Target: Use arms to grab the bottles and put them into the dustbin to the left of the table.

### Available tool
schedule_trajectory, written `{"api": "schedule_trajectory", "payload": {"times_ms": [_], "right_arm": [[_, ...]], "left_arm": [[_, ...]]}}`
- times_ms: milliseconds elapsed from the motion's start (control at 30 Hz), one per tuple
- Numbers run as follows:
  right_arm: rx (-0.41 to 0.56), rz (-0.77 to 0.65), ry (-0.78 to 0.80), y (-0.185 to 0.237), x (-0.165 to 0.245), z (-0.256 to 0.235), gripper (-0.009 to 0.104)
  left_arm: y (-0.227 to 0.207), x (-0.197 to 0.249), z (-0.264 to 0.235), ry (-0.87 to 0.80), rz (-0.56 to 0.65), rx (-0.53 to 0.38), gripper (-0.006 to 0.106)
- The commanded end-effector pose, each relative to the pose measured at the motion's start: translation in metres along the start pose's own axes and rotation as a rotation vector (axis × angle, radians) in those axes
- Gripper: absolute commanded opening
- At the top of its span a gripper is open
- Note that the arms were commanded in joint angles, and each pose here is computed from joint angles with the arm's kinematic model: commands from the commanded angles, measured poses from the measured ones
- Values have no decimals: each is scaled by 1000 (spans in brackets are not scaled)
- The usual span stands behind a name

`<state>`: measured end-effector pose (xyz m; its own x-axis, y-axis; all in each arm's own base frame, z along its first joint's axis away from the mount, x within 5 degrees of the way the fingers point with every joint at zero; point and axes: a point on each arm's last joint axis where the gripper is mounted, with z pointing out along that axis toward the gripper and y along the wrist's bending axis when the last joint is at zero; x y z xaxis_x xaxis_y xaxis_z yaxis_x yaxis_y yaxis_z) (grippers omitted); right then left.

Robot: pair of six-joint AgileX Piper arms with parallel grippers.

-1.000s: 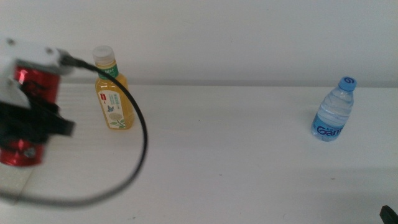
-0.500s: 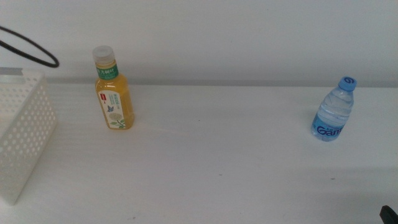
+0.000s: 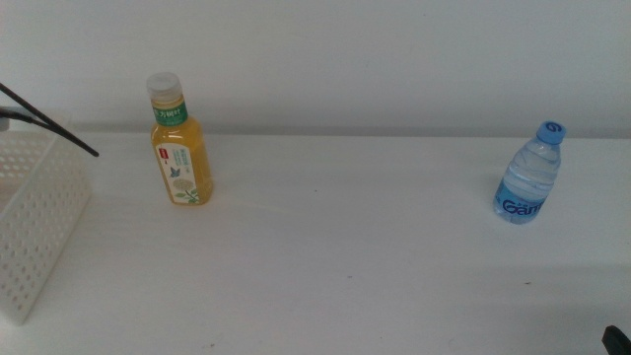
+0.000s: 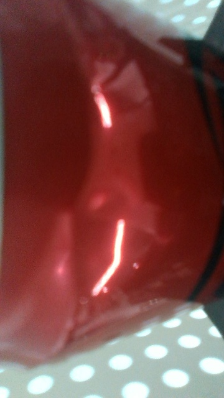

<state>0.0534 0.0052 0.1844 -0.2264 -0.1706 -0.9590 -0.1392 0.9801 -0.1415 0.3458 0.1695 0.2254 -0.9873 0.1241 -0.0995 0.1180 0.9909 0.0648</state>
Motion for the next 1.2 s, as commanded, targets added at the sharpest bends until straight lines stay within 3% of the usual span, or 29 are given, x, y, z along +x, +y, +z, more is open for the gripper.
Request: {"api": "schedule_trajectory", "payload": {"times_ms": [0, 233, 367, 567, 767, 933, 1167], "right_arm": [[8, -3, -5, 1, 11, 2, 92], [8, -3, -5, 1, 11, 2, 92], [8, -3, -5, 1, 11, 2, 92], [8, -3, -5, 1, 11, 2, 92], [8, -3, -5, 1, 11, 2, 92], [8, -3, -5, 1, 11, 2, 92], [8, -3, -5, 1, 11, 2, 92]], "left_arm": [[3, -5, -2, -51, -2, -15, 20], [4, -6, -1, -54, -11, -25, 72], [-2, -5, -23, -27, -45, -38, 93], [-41, 1, -92, -69, -96, -113, 94], [-117, 25, -142, -277, -136, -35, 94], [-173, 60, -138, -495, -21, -12, 94], [-215, 89, -79, -853, 106, 32, 94]]}}
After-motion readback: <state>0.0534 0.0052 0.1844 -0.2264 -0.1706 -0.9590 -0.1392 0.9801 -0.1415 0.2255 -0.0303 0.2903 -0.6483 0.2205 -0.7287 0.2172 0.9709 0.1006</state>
